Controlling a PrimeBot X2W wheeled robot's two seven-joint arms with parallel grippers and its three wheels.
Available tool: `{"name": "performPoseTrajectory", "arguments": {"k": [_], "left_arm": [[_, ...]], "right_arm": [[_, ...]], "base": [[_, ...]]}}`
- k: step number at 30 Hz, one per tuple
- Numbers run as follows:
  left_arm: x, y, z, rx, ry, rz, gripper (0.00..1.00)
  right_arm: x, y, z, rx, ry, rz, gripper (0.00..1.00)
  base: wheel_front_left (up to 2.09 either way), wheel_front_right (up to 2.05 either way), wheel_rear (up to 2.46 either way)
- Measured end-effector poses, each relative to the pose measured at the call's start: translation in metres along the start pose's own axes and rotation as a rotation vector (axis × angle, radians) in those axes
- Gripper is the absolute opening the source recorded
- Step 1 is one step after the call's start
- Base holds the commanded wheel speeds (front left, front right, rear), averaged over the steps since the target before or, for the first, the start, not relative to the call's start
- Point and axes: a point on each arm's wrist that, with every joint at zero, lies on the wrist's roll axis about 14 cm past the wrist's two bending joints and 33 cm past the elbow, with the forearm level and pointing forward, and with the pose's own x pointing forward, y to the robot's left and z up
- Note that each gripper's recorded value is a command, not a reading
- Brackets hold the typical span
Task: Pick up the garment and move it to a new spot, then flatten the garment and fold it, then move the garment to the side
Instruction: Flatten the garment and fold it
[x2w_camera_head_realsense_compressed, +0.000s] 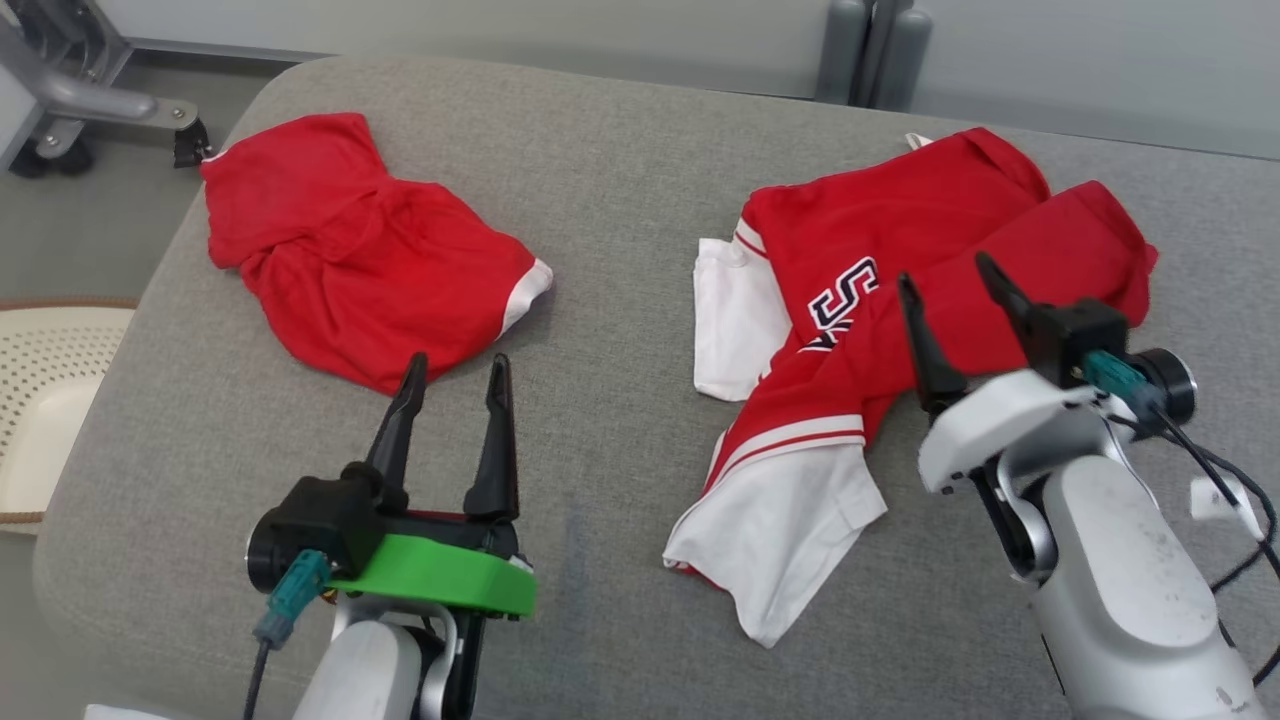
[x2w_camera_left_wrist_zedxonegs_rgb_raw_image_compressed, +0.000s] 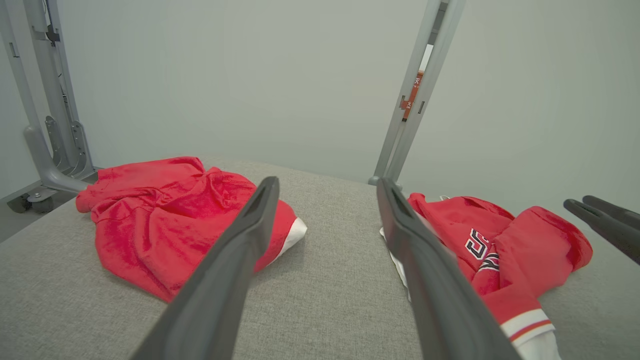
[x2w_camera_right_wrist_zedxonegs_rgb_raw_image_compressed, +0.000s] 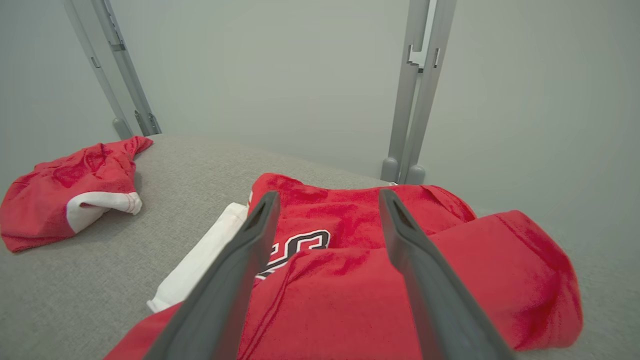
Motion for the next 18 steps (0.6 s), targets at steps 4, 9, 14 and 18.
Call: {"name": "performPoseTrajectory", "arguments": {"k": [4, 9, 14, 18], "left_arm": [[-0.002, -0.007, -0.005, 0.003, 0.019, -0.017, 1.00], [-0.008, -0.016, -0.009, 0.010, 0.039, -0.038, 1.00], [-0.017, 0.001, -0.009, -0.017, 0.047, 0.039, 1.00], [-0.024, 0.010, -0.009, -0.010, 0.054, 0.077, 1.00]], "right_arm": [[0.024, 0.027, -0.024, 0.003, 0.189, 0.130, 1.00], [0.053, 0.038, -0.041, -0.036, 0.361, 0.225, 1.00], [0.075, 0.035, -0.057, -0.052, 0.495, 0.242, 1.00], [0.086, 0.043, -0.068, -0.114, 0.574, 0.280, 1.00]], "base": [[0.00, 0.00, 0.00], [0.00, 0.00, 0.00], [0.00, 0.00, 0.00], [0.00, 0.00, 0.00]]}}
